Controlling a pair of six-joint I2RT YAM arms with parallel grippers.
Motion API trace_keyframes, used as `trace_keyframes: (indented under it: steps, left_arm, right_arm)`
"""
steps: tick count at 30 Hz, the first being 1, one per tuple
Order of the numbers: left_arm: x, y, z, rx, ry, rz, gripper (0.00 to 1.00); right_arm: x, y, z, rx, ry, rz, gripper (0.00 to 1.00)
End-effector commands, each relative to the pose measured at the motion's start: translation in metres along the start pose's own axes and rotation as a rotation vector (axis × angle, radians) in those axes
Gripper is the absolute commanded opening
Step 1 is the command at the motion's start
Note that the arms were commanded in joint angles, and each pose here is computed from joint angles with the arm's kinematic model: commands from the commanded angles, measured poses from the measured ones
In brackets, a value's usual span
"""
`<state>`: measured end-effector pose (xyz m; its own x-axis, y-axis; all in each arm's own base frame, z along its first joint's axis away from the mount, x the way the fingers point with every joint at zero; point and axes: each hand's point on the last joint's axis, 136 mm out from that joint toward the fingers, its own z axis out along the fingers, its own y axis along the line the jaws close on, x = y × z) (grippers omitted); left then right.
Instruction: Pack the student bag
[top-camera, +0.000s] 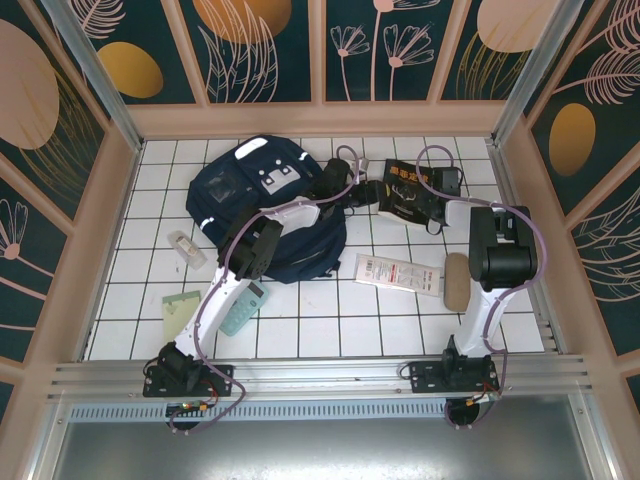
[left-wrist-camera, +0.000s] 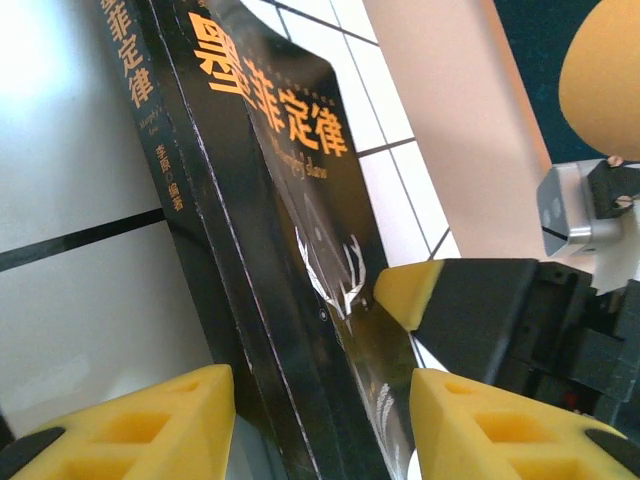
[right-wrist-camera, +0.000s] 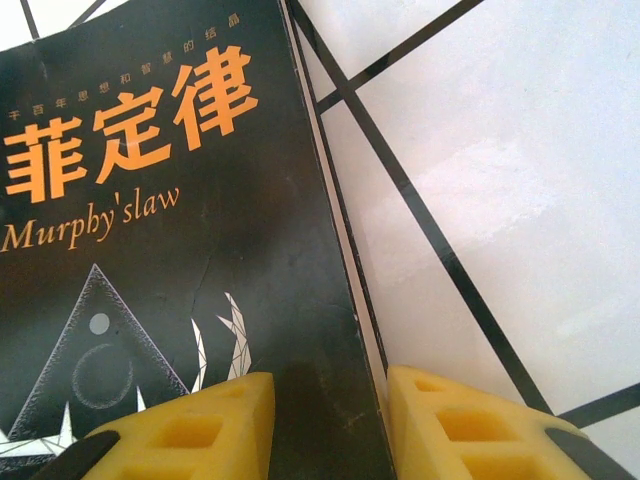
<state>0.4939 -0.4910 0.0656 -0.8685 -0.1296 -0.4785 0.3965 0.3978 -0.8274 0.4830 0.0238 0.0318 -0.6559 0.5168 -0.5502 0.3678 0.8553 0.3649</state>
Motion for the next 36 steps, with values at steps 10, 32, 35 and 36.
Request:
trace_keyframes:
  steps: [10,32,35,36]
  left_arm:
    - [0.047,-0.076,0.013,0.301,0.082,0.016,0.54]
    - [0.045,-0.05,0.026,0.169,0.032,-0.339,0.5]
    - [0.046,-0.034,0.028,0.065,0.032,-0.386,0.52]
    - [0.046,-0.032,0.028,0.048,0.033,-0.395,0.52]
  right_arm:
    - [0.02,0.048,-0.006,-0.187,0.068,-0.009,0.34]
    - [0.018,0.047,-0.01,-0.195,0.06,0.003,0.35]
    - [0.016,0.048,-0.011,-0.197,0.057,0.004,0.35]
    - [0.016,0.048,-0.012,-0.199,0.055,0.004,0.35]
